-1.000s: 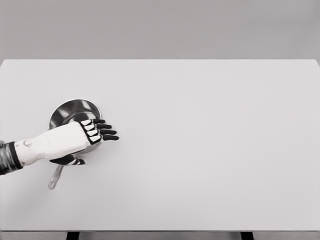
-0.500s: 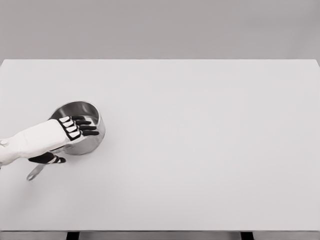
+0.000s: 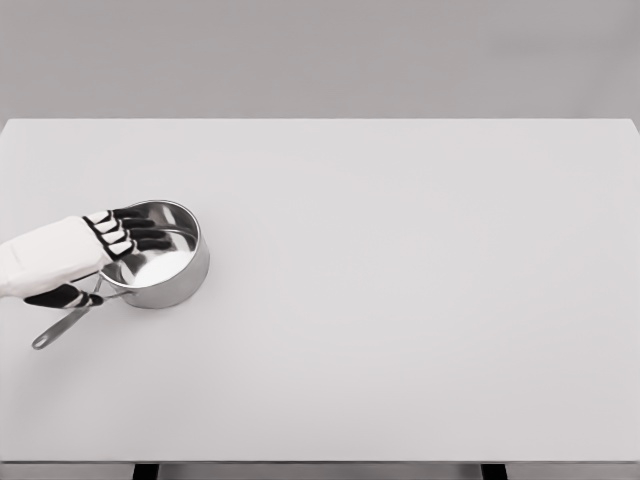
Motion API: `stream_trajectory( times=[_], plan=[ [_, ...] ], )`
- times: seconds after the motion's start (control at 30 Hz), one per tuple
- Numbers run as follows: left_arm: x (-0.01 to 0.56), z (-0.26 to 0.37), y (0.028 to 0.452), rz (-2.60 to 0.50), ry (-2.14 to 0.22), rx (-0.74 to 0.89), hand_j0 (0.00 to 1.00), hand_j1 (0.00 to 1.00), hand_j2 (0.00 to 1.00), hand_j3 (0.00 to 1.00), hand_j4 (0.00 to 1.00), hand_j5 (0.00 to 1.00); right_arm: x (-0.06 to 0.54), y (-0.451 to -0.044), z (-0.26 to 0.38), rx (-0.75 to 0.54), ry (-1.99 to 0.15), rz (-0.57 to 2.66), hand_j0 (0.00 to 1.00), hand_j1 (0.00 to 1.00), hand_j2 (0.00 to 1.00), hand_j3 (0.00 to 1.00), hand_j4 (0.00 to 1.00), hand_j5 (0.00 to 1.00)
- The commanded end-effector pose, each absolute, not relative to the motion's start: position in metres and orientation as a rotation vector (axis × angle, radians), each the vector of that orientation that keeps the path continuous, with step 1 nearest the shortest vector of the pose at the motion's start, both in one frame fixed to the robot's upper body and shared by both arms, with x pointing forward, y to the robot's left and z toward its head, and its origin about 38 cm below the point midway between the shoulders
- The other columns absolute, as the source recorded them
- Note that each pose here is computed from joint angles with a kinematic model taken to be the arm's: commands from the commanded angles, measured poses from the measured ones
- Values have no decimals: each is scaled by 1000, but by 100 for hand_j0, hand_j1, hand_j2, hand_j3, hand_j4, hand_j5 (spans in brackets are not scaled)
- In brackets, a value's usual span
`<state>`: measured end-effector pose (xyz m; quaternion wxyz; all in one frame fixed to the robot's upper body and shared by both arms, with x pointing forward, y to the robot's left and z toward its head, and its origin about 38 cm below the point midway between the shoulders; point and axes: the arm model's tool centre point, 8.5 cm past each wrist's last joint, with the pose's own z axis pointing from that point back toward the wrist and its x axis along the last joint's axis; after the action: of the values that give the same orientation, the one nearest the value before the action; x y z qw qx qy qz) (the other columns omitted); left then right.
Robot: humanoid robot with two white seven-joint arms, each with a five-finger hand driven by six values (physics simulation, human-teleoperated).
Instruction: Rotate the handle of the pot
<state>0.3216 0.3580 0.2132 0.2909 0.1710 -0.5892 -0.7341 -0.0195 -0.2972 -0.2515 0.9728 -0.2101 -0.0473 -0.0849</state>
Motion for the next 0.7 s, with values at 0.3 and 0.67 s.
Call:
stream_trajectory(
  times=[0.3, 0.67],
  plan=[
    [314, 203, 358, -1938, -1561, 403, 100, 100, 100, 100, 100, 100, -19, -297, -251, -424, -96, -172, 100, 100, 100, 100, 100, 100],
    [307, 193, 359, -1924, -1544, 372, 100, 100, 100, 100, 100, 100, -19, -297, -251, -424, -96, -172, 100, 100, 100, 100, 100, 100]
  ],
)
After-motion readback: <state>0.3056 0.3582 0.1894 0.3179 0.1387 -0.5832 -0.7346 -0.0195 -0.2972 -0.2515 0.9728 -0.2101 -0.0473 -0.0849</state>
